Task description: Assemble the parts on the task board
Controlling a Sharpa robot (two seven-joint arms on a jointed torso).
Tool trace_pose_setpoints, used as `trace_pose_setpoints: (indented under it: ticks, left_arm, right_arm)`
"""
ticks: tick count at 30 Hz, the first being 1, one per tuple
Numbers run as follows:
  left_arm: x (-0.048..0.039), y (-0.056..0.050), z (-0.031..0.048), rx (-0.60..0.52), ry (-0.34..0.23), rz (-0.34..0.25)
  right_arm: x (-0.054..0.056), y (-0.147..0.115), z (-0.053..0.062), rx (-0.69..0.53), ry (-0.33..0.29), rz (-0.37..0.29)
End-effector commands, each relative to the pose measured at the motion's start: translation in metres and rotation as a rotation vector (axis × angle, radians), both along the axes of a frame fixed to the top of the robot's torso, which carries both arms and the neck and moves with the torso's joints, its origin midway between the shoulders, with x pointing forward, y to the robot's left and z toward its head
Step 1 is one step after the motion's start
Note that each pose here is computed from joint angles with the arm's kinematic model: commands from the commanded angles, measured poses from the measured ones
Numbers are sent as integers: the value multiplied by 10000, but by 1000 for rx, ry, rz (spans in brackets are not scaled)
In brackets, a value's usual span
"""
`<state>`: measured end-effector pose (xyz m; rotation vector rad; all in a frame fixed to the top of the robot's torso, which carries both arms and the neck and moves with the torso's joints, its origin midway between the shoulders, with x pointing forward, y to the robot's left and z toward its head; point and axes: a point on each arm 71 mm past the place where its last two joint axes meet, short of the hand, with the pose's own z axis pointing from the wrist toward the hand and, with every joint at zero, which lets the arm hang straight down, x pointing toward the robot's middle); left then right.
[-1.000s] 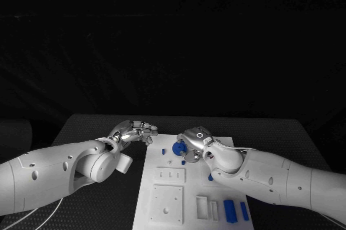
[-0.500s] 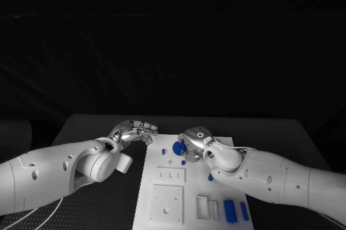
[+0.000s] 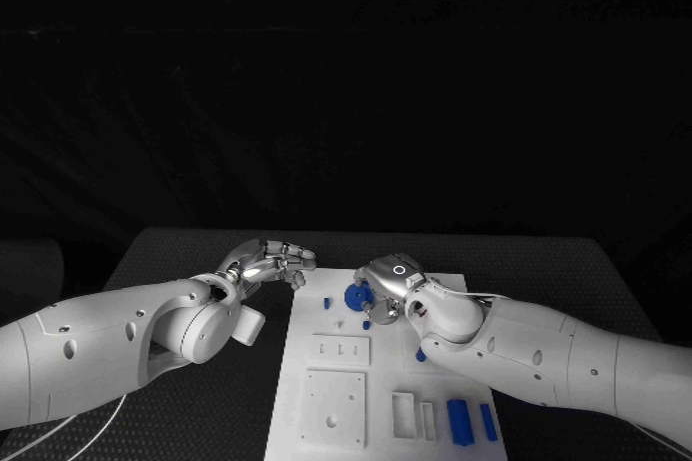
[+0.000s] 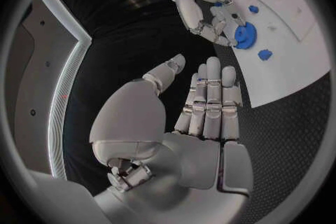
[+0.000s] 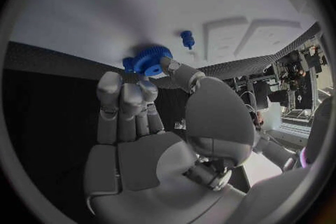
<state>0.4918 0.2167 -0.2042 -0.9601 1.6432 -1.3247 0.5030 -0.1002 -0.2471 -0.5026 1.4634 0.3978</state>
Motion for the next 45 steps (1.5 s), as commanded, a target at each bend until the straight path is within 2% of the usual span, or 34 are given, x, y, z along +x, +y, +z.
trace_pose_setpoints:
  ticks: [1, 13, 18, 38, 45]
  left_arm:
    - [1, -23, 17, -5, -8, -12]
    - [0, -23, 18, -5, -6, -13]
    - [0, -15, 19, -4, -6, -12]
    - [-3, 7, 19, -3, -7, -7]
    - [-3, 18, 20, -3, -8, -4]
  right_arm:
    - [-21, 28, -46, -14, 38, 13]
    - [14, -38, -100, -37, 100, -21]
    - [20, -97, -106, -36, 107, -33]
    - [-26, -264, -91, -29, 115, -47]
    - [-92, -389, -8, 39, 69, -44]
